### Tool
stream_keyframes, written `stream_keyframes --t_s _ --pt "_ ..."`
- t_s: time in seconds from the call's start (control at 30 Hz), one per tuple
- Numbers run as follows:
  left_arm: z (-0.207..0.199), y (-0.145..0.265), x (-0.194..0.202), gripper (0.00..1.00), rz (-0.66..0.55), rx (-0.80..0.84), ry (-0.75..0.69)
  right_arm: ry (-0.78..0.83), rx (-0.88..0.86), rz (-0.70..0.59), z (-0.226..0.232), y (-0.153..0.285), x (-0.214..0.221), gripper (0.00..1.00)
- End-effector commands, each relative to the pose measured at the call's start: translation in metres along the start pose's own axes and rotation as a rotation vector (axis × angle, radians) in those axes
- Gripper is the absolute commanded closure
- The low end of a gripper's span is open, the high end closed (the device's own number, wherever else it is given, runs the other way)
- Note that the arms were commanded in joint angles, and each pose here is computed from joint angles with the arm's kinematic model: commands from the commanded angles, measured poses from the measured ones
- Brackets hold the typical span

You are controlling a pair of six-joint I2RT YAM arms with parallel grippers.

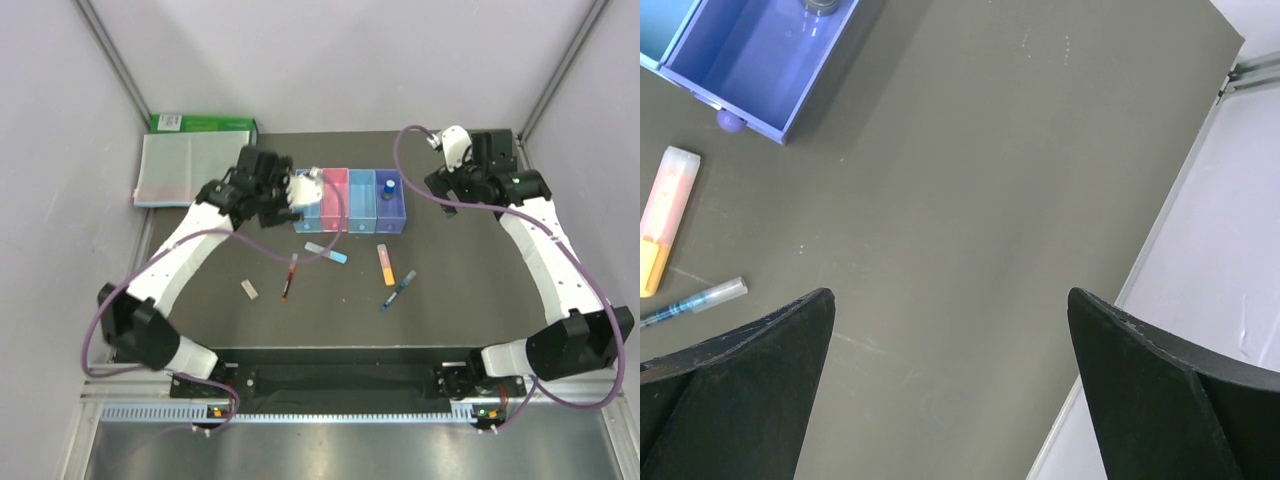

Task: Sort the stationery into containers
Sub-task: Pick up the stationery from the center of the board.

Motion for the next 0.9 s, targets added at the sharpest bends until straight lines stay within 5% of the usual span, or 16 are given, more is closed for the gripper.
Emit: stream_keyframes --t_s 0.0,0.2,0.87 --pt "-0.086 0.028 0.038 0.02 0.068 0.204 -0.143 -0.005 0.02 -0.111 -0.008 0.031 -0.017 0.0" --pt "-0.143 0.041 0.068 0.01 0.085 0.318 -0.442 -0.008 0.021 -0.128 -0.009 0.041 -0.021 0.0" --pt "-0.196 0.001 0.074 0.06 -0.099 0.745 -0.656 -0.007 0.012 -0.099 -0.003 0.039 -0.004 0.0"
Point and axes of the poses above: each gripper's point midway between its finger pads, its own y axis back along the fingers, its own z axis along the line the jaws close on, x = y × z, the point moved 8 cm from there along y, back along the fingers, and after that the axes turned 9 degrees about -y, right-handed, at the moved point
